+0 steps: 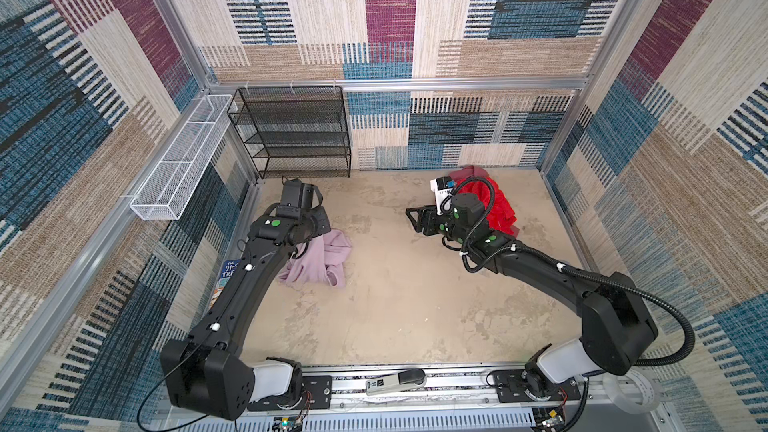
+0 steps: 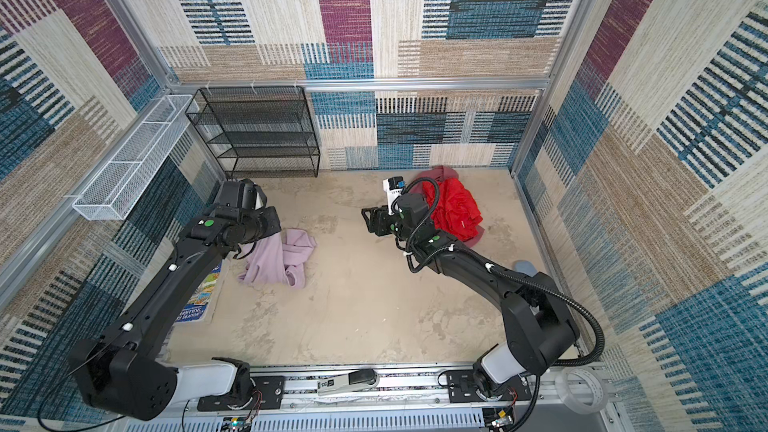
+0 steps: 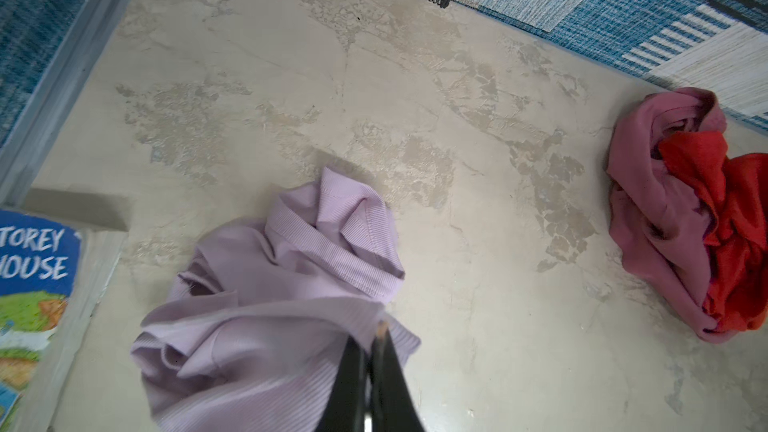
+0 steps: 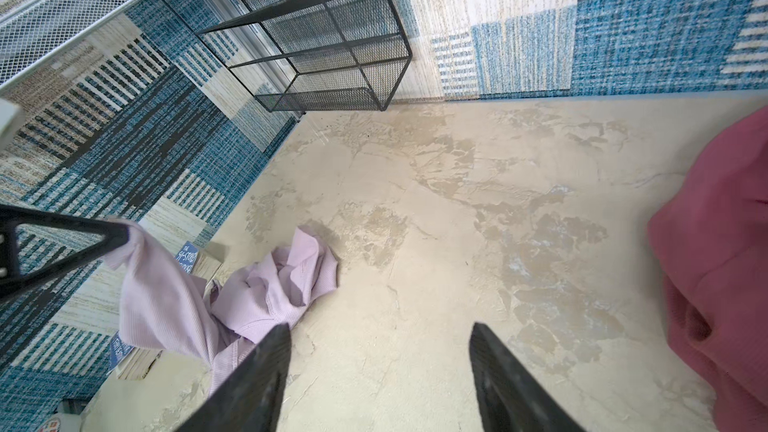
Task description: Pick out a specific cloth from the pile
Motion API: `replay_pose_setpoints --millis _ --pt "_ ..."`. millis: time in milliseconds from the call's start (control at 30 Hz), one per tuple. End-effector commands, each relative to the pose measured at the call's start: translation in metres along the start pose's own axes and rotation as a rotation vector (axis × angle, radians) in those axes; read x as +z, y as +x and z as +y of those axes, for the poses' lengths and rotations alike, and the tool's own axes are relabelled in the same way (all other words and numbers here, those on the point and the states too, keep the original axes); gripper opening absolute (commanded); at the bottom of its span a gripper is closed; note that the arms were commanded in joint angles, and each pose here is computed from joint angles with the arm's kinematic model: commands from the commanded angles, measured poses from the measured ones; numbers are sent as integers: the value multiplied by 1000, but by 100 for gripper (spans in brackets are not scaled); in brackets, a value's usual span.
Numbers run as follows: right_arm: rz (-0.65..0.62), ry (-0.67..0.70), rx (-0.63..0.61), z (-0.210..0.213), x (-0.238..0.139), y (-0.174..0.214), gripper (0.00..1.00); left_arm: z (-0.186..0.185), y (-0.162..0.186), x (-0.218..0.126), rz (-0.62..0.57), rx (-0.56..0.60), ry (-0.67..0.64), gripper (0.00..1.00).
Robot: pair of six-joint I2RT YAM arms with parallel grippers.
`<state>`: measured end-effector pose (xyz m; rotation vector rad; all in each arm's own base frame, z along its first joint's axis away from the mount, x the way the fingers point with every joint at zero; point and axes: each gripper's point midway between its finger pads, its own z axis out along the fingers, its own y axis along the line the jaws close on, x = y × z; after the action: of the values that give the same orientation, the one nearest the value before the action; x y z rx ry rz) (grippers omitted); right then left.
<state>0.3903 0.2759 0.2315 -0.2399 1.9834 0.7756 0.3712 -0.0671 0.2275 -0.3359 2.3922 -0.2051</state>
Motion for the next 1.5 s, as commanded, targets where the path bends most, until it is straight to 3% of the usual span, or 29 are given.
replay_pose_setpoints --millis 0,567,867,900,1100,1333,1467 --pt "-27 -19 16 1 2 -5 71 -20 -14 18 -26 22 77 0" --pt "22 37 44 -27 13 10 70 -42 10 142 141 13 111 0" --pt "25 61 70 -31 12 8 70 -39 32 182 203 9 106 0" --pt "26 63 76 -31 11 8 70 -39 33 183 210 9 107 6" --pt "3 82 106 -32 1 2 70 -43 22 167 182 35 116 46" --pt "-56 110 122 -30 -26 -13 70 -46 -10 104 76 82 135 50" --pt "-65 110 130 -29 -38 -12 70 -40 -5 68 39 73 149 50"
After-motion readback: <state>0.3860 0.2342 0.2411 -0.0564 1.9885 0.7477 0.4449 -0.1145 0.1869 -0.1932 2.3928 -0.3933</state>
